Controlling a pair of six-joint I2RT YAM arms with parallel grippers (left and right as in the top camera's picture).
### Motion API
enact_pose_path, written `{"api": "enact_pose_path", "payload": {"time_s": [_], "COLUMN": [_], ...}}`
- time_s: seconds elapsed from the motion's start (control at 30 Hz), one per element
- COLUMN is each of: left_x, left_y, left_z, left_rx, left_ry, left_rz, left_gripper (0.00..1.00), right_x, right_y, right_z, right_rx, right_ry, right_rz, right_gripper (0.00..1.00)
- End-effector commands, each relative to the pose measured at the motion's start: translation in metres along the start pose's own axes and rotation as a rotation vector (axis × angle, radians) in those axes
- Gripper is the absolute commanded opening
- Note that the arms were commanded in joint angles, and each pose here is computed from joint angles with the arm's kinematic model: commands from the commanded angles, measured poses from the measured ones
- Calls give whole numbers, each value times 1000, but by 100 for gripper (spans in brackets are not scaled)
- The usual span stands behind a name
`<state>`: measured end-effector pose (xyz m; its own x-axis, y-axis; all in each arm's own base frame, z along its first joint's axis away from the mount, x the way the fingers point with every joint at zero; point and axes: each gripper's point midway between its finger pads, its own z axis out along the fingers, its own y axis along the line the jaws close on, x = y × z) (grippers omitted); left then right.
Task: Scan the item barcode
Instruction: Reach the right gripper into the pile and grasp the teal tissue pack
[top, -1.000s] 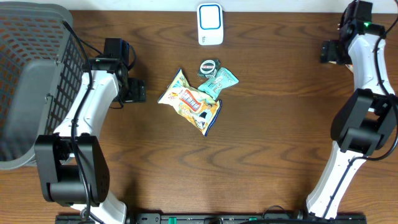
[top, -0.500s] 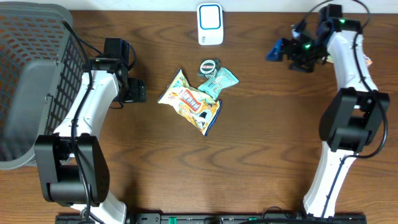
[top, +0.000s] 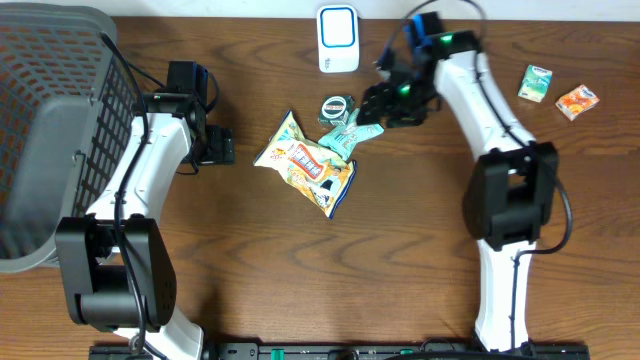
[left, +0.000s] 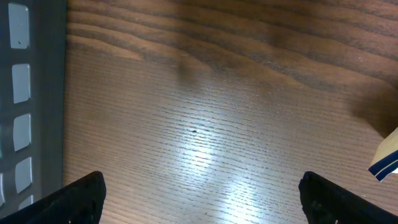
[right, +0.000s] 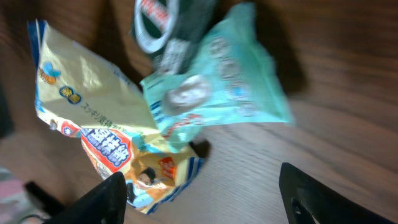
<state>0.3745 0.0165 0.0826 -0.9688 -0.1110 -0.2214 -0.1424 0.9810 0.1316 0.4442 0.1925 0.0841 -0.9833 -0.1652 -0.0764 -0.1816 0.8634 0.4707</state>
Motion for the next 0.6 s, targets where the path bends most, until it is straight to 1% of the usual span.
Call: {"api": "enact_pose_path", "payload": {"time_s": [0.0,0.03,0.07,0.3,0.47,0.5,0.57], "left_x": [2,2,2,2,2,2,2], "left_y": [1,1,1,1,1,1,1], "left_z": [1,1,1,1,1,1,1], "left_rx": [-7,-7,-7,-7,-7,-7,-7], "left_ry": [6,6,6,6,6,6,6], "left_rz": [6,6,6,6,6,6,6], "left_gripper": [98,97,98,98,98,97,97], "right_x": [7,9,11,20,24,23,19], "right_y": [8,12,17,53,58,55,45], "right_z": [12,16,19,37,42,42,40], "right_rx": [119,134,146,141,185,209,274], "right_ry": [16,21,25,43,45,38,12], "right_rz": [-28,-44,-61,-150,-181,-169,-88], "right_gripper": [92,97,99,99,99,99,99]}}
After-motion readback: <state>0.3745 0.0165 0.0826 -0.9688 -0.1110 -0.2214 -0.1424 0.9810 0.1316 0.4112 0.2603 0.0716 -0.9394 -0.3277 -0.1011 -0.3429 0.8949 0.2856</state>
